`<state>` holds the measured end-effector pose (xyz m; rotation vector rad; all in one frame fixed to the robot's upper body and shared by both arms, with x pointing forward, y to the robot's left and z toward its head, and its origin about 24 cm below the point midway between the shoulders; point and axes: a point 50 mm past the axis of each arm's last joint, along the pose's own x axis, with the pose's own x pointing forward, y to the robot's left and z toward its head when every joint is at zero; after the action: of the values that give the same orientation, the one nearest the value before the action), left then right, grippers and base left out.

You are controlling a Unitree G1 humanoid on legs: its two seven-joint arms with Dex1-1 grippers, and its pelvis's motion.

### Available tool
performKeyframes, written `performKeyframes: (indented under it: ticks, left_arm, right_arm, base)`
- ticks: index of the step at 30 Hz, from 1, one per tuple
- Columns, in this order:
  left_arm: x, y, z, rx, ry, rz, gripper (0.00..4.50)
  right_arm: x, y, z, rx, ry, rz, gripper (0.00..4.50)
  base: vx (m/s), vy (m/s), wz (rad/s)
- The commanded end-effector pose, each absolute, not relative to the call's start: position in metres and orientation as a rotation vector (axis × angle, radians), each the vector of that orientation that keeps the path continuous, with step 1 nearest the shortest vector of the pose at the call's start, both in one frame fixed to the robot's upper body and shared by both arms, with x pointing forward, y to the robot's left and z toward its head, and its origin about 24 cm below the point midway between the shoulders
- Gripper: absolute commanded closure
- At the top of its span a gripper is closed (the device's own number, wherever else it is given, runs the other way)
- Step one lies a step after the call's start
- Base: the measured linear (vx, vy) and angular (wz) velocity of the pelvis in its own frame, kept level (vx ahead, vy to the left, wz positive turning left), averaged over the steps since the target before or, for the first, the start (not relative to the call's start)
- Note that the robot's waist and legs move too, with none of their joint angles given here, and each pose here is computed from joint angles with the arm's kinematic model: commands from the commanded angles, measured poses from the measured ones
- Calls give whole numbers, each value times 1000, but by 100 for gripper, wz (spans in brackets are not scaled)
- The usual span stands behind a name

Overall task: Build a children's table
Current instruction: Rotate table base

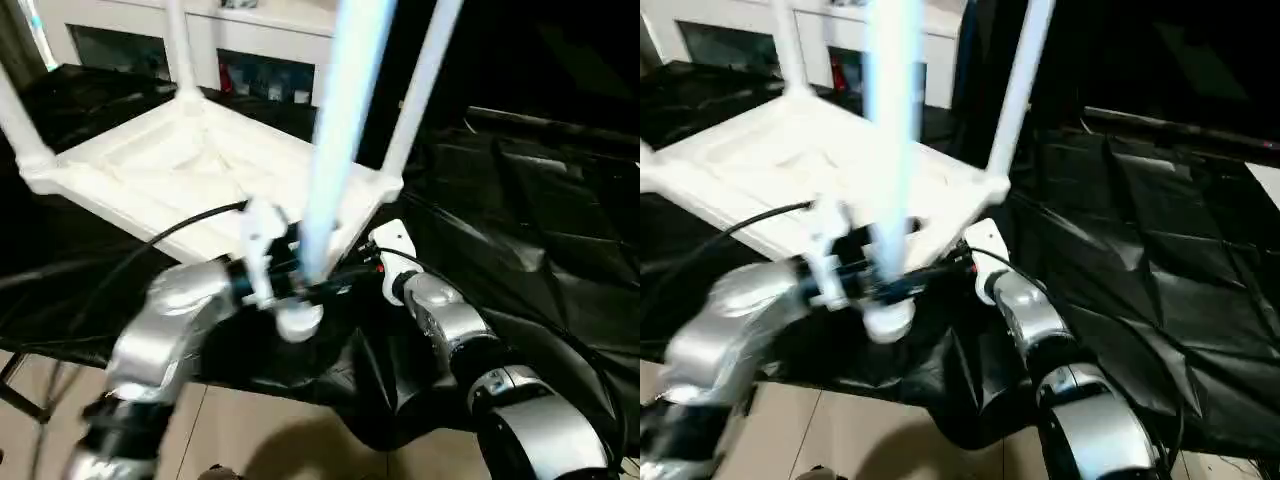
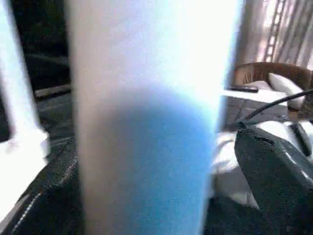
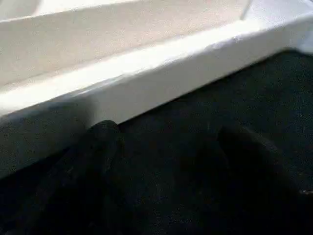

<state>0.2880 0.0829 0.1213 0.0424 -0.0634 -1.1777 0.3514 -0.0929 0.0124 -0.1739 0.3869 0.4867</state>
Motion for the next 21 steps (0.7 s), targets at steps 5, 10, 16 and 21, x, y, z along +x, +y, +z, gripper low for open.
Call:
performKeyframes:
  ticks: [5, 10, 16, 21]
  left_arm:
    - [302, 69, 118, 86, -68, -1177, 2]
    - [306, 54, 127, 59, -116, -1224, 2]
    - [308, 37, 128, 54, -142, -1244, 2]
    - [334, 56, 122, 137, -107, -1040, 2]
  right_arm:
    - [358, -85, 26, -144, 327, 508, 70]
    - [357, -81, 28, -86, 292, 555, 70]
    - [353, -75, 25, -110, 291, 579, 70]
    - [362, -108, 29, -90, 259, 394, 70]
  base:
    - [0, 0, 0]
    - [0, 0, 0]
    - [0, 0, 0]
    - [0, 0, 0]
